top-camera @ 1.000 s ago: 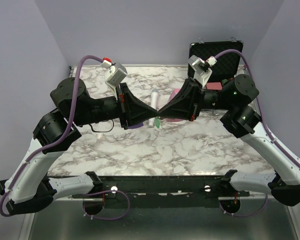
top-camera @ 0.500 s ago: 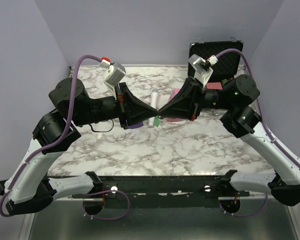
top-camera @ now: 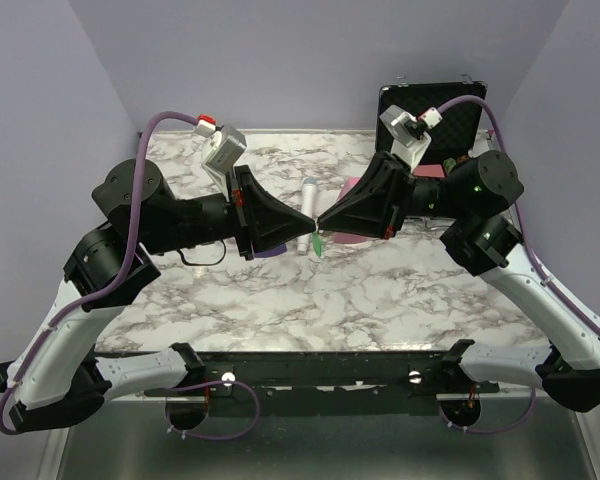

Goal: Remove the keys from the keyring

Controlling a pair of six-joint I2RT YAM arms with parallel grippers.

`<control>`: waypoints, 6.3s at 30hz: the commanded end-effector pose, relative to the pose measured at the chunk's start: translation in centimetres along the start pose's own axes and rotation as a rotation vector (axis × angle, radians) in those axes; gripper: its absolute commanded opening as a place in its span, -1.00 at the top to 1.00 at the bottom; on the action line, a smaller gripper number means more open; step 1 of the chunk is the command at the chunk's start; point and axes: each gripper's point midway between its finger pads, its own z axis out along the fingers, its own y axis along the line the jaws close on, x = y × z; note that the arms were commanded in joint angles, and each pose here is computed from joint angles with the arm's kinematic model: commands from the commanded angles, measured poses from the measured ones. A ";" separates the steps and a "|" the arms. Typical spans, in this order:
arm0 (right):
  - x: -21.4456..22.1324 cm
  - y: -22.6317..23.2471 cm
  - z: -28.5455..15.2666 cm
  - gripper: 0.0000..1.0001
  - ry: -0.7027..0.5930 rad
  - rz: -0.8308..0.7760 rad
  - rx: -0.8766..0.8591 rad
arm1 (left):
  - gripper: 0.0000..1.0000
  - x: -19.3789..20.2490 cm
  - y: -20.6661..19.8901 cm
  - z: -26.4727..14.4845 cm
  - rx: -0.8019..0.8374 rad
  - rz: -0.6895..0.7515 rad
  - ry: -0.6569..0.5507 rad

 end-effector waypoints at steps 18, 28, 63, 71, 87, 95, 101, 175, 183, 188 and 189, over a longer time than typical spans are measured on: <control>-1.0 2.0 -0.1 0.99 -0.029 -0.052 -0.063 | 0.67 -0.1 0.6 -0.3 -0.041 -0.008 -0.011; -1.2 2.3 -0.2 0.98 -0.034 -0.064 -0.065 | 0.01 -0.1 0.8 -0.3 -0.059 0.011 0.003; -1.0 1.6 0.2 0.99 -0.024 -0.047 -0.062 | 0.56 -0.8 0.6 0.5 -0.038 0.025 0.012; -1.4 1.7 0.3 0.99 -0.037 -0.055 -0.067 | 0.88 0.4 0.4 0.8 -0.003 0.000 0.051; -1.4 2.1 0.1 0.85 -0.049 -0.044 -0.080 | 1.00 -0.6 1.2 0.0 -0.073 0.010 -0.022; -1.5 2.2 0.1 0.80 -0.067 -0.041 -0.094 | 1.00 -1.6 1.9 -0.4 -0.120 -0.010 -0.111; -1.5 2.4 0.0 0.77 -0.070 -0.037 -0.100 | 1.00 -2.1 1.9 -0.5 -0.129 -0.010 -0.130; 16.7 -19.0 -11.7 0.99 0.029 0.442 1.036 | 1.00 19.3 22.5 -7.3 -1.018 -0.313 0.013; 19.2 -19.1 -12.9 0.99 0.037 0.494 1.055 | 1.00 23.9 26.2 -8.9 -1.167 -0.340 0.126; 19.6 -19.0 -12.9 0.99 0.045 0.506 1.050 | 1.00 25.4 27.6 -9.3 -1.207 -0.368 0.171; 19.5 -19.0 -12.9 0.99 0.046 0.504 1.050 | 1.00 25.5 27.8 -9.3 -1.208 -0.370 0.175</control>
